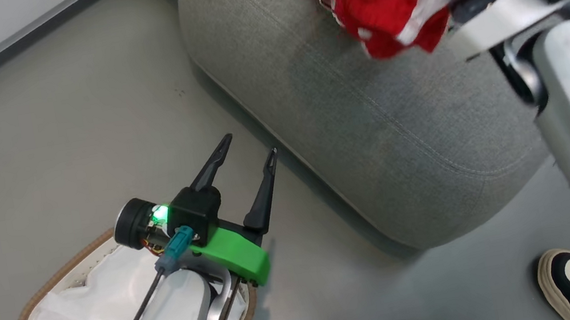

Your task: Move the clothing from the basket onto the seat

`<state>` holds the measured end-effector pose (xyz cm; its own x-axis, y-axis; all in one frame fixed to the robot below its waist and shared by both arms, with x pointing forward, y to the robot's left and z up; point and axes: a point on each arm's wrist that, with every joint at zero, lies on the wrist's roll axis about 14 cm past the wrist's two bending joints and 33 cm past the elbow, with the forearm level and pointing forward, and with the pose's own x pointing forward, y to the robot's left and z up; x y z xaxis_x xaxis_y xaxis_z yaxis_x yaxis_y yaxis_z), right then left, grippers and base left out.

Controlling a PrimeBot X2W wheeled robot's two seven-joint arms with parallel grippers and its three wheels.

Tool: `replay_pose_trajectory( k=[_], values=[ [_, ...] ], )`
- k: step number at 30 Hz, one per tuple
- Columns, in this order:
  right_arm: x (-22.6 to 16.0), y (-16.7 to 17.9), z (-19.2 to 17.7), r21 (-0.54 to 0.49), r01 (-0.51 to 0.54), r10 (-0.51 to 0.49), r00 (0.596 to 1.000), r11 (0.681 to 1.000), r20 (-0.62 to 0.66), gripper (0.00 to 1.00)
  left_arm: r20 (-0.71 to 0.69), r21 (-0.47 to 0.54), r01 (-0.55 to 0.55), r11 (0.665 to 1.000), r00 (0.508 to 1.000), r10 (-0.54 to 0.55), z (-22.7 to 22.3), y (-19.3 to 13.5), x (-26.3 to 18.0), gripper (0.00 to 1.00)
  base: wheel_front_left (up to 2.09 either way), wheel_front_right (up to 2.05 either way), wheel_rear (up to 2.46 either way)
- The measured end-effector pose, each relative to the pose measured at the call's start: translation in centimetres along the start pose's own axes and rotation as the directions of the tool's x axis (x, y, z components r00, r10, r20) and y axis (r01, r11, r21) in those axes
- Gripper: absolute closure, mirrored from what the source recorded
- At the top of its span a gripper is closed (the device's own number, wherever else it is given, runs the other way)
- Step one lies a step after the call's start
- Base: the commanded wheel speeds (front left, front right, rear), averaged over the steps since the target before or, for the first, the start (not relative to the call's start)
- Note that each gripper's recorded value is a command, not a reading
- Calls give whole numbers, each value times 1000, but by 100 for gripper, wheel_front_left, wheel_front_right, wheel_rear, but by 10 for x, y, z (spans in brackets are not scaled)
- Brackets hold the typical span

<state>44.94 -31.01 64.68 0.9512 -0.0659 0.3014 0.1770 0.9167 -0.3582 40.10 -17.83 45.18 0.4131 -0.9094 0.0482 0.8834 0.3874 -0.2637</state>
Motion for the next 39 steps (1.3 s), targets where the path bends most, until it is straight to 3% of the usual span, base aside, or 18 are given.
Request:
replay_pose_trajectory(
  k=[7,16,24,39],
  values=[
    [38,-58,5,-188,59,-61,998,980,-4,100,-9,-14,-38,999,999,38,-13,24,-1,0,0,0,0],
    [49,-114,-53,-279,163,-212,965,946,-154,100,-33,-28,-108,994,994,107,-31,58,-14,0,0,0,0],
    [54,-113,-112,-292,191,-270,926,937,-263,100,-58,-47,-159,986,986,156,-51,86,-24,0,0,0,0],
    [41,-49,-228,-230,135,-231,853,964,-468,100,-120,-85,-259,962,961,248,-94,129,-49,0,0,0,0]
  ],
)
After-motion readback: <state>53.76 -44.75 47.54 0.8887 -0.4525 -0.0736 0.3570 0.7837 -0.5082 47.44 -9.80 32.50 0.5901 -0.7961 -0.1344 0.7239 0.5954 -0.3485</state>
